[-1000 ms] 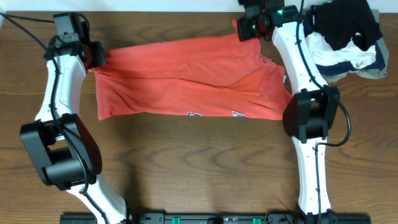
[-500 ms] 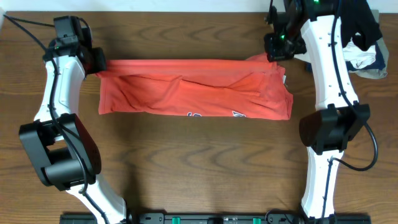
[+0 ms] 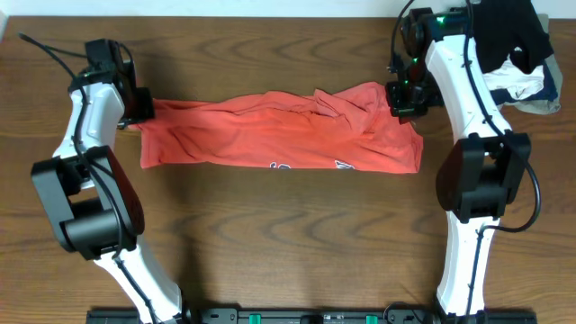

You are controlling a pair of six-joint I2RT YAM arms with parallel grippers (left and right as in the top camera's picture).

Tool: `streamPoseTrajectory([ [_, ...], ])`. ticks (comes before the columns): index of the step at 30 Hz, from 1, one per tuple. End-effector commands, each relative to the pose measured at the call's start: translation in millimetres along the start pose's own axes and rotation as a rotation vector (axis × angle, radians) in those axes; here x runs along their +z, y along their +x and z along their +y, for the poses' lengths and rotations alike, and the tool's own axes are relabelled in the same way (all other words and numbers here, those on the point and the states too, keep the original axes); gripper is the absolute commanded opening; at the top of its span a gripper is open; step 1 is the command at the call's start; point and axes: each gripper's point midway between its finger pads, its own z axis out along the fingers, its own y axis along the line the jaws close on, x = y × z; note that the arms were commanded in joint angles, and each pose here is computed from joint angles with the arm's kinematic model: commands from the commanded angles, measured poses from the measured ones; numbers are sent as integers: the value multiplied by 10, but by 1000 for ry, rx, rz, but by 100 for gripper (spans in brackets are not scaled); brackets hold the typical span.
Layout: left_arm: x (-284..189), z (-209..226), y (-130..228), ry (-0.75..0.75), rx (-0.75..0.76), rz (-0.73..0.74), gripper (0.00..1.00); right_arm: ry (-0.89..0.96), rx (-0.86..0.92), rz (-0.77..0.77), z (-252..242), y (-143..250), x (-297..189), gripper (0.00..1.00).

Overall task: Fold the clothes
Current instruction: 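Fold the shirt's top half down toward the bottom with both grippers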

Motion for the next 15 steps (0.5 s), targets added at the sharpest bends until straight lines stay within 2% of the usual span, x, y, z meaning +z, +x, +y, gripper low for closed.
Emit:
streamPoseTrajectory([
  [1,34,-7,71,3,4,25,63,-96,-45,-46,181,-113,-11,6],
  [3,33,-42,100,23,5,36,72,-118,-72,-71,249,-168,-16,16],
  [6,29,-47,169,25,7,64,75,-117,-77,-84,266,-200,-17,24],
  [11,131,-68,305,33,36,105,82,-115,-97,-99,262,-236,-19,28],
  [15,310,-253,470,134,81,159,83,-107,-104,-109,248,-259,-20,29],
])
